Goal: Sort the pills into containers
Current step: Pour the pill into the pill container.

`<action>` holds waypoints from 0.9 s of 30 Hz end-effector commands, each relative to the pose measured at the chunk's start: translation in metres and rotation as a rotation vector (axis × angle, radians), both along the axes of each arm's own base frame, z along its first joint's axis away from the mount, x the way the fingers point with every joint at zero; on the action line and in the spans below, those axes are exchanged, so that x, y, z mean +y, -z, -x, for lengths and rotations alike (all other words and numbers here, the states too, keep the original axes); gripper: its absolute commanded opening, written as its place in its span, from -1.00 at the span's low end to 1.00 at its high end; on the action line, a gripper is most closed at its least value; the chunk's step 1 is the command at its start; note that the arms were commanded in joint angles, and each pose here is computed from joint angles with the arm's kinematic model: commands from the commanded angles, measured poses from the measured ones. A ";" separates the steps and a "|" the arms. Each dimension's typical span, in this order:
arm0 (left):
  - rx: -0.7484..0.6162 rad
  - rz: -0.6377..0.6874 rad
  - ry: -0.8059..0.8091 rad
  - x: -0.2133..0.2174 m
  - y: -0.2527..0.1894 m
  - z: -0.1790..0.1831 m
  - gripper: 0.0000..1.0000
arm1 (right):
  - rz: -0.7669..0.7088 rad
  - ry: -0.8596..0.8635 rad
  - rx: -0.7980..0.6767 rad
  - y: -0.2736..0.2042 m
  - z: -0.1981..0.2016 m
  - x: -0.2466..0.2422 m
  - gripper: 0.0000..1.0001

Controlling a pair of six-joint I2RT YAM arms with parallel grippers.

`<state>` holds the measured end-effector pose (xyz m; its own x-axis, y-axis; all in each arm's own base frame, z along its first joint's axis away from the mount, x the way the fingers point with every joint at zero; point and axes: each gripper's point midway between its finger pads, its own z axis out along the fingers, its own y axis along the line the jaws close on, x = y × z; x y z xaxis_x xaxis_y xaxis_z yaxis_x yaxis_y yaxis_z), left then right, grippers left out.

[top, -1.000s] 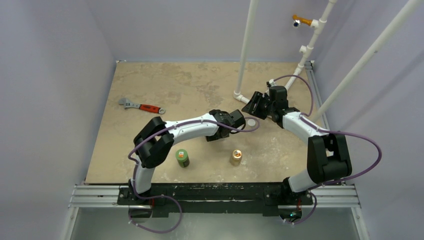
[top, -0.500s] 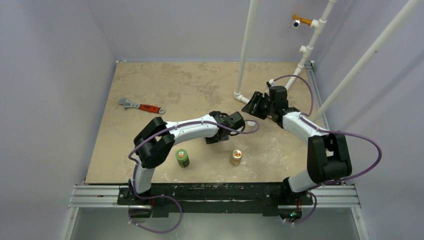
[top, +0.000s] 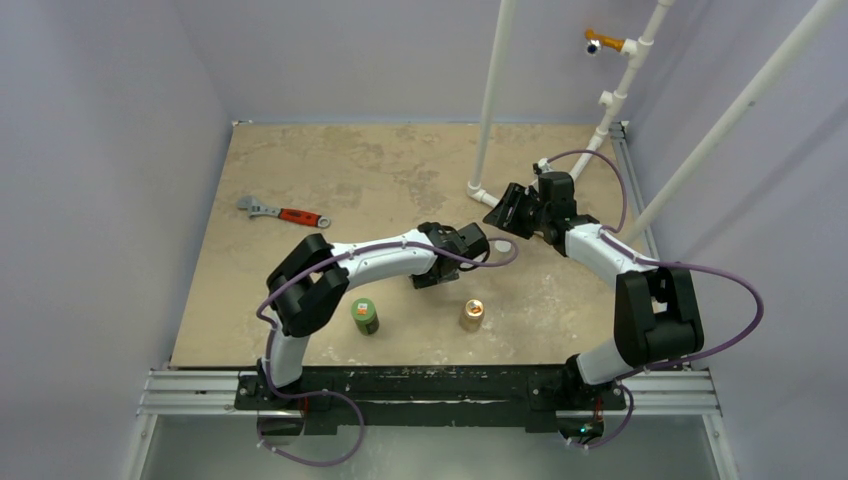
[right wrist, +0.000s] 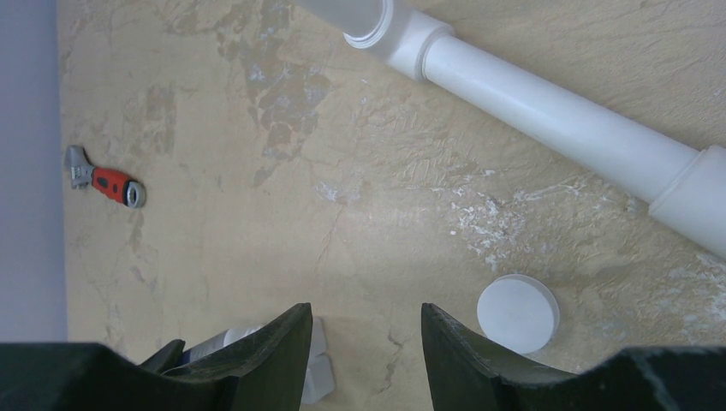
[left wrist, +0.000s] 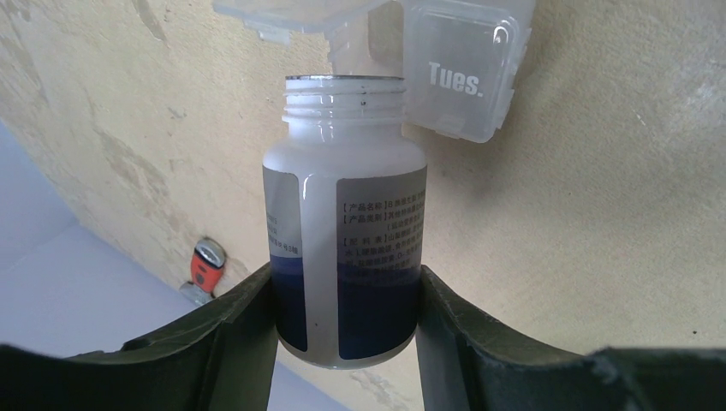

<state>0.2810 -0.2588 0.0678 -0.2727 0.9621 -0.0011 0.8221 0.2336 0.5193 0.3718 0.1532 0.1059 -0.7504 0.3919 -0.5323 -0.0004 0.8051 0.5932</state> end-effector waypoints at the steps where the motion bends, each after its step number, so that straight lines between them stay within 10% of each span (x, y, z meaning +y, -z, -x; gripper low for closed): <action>1: -0.030 0.145 -0.071 -0.004 -0.018 -0.005 -1.00 | -0.016 -0.011 -0.022 -0.004 -0.002 0.001 0.00; 14: -0.033 0.335 -0.180 0.003 -0.028 -0.006 -1.00 | -0.015 -0.017 -0.017 -0.001 -0.002 0.002 0.00; 27: -0.244 0.973 -0.339 0.027 -0.134 -0.019 -1.00 | -0.001 -0.021 -0.019 -0.001 -0.003 0.001 0.00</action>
